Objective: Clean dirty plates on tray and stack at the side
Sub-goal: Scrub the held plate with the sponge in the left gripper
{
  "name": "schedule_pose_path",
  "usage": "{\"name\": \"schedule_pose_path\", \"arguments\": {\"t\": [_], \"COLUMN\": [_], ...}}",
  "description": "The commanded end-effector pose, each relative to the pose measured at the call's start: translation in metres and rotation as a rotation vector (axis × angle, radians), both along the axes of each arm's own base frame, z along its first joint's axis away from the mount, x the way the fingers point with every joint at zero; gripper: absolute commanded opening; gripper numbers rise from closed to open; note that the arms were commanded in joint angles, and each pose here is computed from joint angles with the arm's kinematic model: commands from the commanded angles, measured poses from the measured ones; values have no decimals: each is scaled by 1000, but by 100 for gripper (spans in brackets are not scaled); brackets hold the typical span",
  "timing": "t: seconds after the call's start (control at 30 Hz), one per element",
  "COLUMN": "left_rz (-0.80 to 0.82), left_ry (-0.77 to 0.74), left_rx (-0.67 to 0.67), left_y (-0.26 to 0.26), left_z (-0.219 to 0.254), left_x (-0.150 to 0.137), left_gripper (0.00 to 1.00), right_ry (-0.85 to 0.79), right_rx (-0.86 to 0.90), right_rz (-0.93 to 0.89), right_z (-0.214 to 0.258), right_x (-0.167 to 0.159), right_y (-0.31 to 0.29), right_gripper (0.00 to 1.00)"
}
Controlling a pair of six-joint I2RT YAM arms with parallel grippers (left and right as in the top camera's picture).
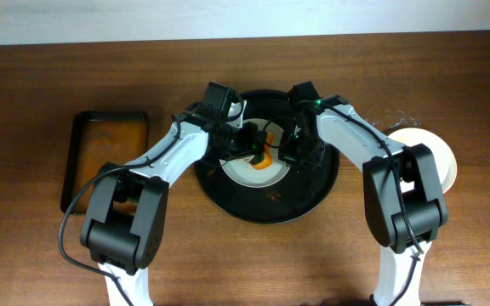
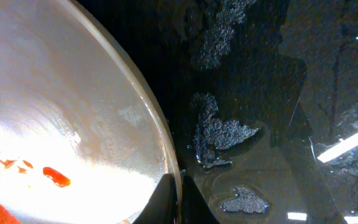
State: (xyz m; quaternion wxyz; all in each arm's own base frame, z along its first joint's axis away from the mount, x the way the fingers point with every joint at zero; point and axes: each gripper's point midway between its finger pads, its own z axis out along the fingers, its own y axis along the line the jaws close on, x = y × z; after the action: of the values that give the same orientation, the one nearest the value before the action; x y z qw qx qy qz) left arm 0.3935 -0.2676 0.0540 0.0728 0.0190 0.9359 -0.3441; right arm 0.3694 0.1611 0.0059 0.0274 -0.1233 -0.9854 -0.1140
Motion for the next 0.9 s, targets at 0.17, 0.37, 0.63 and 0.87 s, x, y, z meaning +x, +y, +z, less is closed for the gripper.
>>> {"name": "schedule_pose_path", "arguments": {"t": [0.17, 0.37, 0.63, 0.87], "left_rz": [5, 11, -18, 94], "left_ry": [31, 98, 111, 70], "left_rx": [-26, -35, -32, 239], "left_y": [-1, -4, -15, 27], "left_z": [-3, -21, -38, -66], "left_x": [-2, -8, -13, -3], "left_gripper": [0, 0, 0, 0], "right_ry": [60, 61, 60, 61], "right_rx": [-70, -70, -70, -70], "right_rz": [13, 13, 13, 13], "right_z": [-15, -15, -15, -15], "right_x": [-17, -17, -17, -17], "right_y": [-14, -14, -14, -14], "right_gripper": [4, 4, 4, 4]}}
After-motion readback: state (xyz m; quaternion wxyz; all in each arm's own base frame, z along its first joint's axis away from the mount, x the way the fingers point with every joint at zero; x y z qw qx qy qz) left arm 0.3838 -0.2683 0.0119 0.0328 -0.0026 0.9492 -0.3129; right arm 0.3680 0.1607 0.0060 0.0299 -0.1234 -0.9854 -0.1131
